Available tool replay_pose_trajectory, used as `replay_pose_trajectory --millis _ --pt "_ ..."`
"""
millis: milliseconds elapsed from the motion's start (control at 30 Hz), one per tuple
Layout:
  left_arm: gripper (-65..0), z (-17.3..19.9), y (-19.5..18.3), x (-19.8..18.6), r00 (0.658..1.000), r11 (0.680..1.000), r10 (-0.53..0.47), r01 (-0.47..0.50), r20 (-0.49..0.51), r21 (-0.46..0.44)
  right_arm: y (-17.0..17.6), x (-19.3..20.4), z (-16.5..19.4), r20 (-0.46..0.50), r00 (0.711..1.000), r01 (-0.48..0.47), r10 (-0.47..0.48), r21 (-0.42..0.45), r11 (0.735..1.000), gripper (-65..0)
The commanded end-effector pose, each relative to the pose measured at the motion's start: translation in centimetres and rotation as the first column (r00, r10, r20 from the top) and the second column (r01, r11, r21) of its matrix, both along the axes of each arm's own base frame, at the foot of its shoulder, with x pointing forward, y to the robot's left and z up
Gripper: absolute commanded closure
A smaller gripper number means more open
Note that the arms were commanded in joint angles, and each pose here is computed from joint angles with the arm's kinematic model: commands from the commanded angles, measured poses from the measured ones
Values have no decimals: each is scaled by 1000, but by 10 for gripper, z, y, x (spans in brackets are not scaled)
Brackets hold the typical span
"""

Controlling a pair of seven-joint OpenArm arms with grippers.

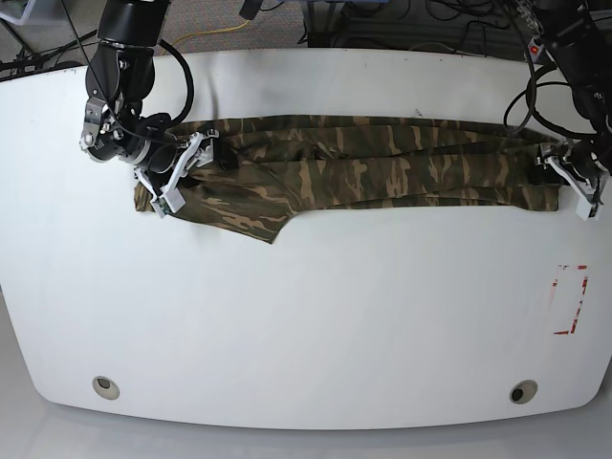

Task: Fold the T-shirt properly
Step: 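Carry the strip end with the left gripper toward the right gripper, folding it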

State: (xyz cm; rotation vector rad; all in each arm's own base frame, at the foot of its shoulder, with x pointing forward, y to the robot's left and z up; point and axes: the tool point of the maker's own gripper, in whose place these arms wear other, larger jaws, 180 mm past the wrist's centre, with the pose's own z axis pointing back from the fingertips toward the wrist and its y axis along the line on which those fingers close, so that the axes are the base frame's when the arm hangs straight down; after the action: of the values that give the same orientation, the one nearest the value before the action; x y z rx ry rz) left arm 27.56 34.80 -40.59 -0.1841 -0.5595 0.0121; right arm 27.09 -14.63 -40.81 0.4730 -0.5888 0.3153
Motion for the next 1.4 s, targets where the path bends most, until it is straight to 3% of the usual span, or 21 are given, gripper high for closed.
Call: replay_pose_trajectory --millis 0,167,200,333,433,667,800,1100,1367 --pt "-306 -5 2 -10 999 1000 -12 13 -46 14 -4 8 10 34 999 2 -2 -5 1000 -482" --pt "-10 -2 3 -5 1000 1000 -8 8 -11 20 -4 10 11 39 999 2 -2 -5 1000 -482" --pt "0 -1 3 -4 1000 1000 -7 7 -4 19 -4 10 11 39 999 2 -2 -5 1000 -482" --pt "-1 1 3 -8 1000 999 -15 14 7 37 -4 10 11 40 999 2 -2 -5 1000 -482" --pt "-1 26 0 -3 995 991 -68 60 70 116 -4 10 11 40 999 2 -2 -5 1000 -482" --pt "-1 74 -51 -6 957 958 -210 160 202 239 -4 10 11 40 999 2 -2 -5 1000 -482" --pt "-3 88 -101 -6 918 931 -318 256 235 261 -4 10 11 40 999 2 -2 -5 1000 -482" --pt "-3 94 -220 14 840 885 -466 441 280 149 -4 10 11 39 999 3 -2 -5 1000 -482" --pt "-3 105 -289 30 754 820 -557 566 349 87 -4 10 11 39 999 3 -2 -5 1000 -482"
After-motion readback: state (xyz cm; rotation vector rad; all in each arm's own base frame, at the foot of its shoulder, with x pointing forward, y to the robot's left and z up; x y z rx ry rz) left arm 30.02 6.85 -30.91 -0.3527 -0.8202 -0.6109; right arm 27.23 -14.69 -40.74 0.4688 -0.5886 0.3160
